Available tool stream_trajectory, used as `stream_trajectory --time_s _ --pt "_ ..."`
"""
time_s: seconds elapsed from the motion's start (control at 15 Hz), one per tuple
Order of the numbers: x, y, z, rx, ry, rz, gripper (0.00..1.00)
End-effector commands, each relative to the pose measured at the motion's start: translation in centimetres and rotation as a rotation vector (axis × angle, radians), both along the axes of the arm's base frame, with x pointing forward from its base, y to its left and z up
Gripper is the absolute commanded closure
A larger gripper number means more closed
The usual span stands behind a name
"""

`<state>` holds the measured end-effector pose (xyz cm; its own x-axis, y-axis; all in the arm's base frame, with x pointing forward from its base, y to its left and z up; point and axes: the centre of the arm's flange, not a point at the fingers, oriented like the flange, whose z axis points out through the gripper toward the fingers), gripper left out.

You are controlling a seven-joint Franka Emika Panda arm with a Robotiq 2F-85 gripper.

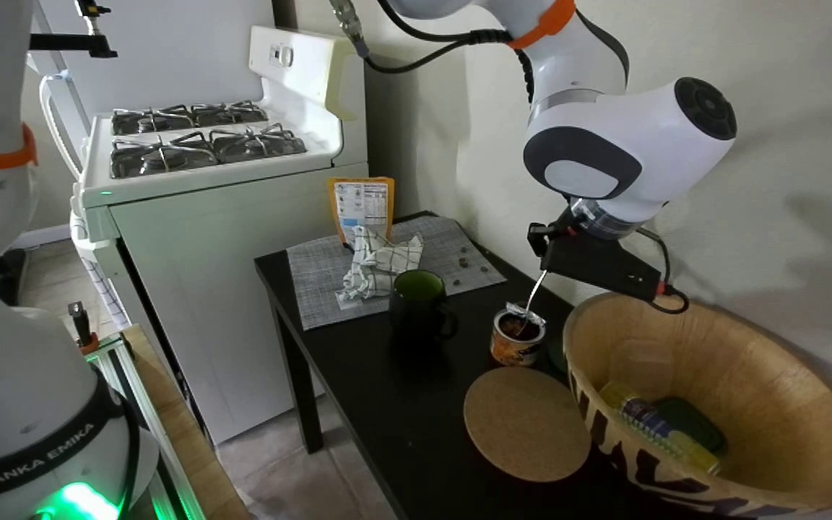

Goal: Use the spoon to transfer a spoonful of contents from the can to the cup

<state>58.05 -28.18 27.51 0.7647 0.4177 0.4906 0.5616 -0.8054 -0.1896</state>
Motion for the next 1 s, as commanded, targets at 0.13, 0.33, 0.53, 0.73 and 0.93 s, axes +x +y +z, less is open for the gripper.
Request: stream_trajectory --time_s 0.13,0.33,0.53,0.73,0.93 --pt "-1.7 0.6 1.2 0.073 -0.104 -0.044 0.98" --pt "-2.1 0.8 0.5 0.047 -0.115 -0.044 0.98" --pt "-2.5 0.5 0.0 0.019 -0.126 -0.047 0.98" --pt "-2.7 2.0 -0.3 0.077 -0.109 -0.043 0.98" --pt "-2.8 3.8 -0.4 0.106 -0.12 -0.035 0.98"
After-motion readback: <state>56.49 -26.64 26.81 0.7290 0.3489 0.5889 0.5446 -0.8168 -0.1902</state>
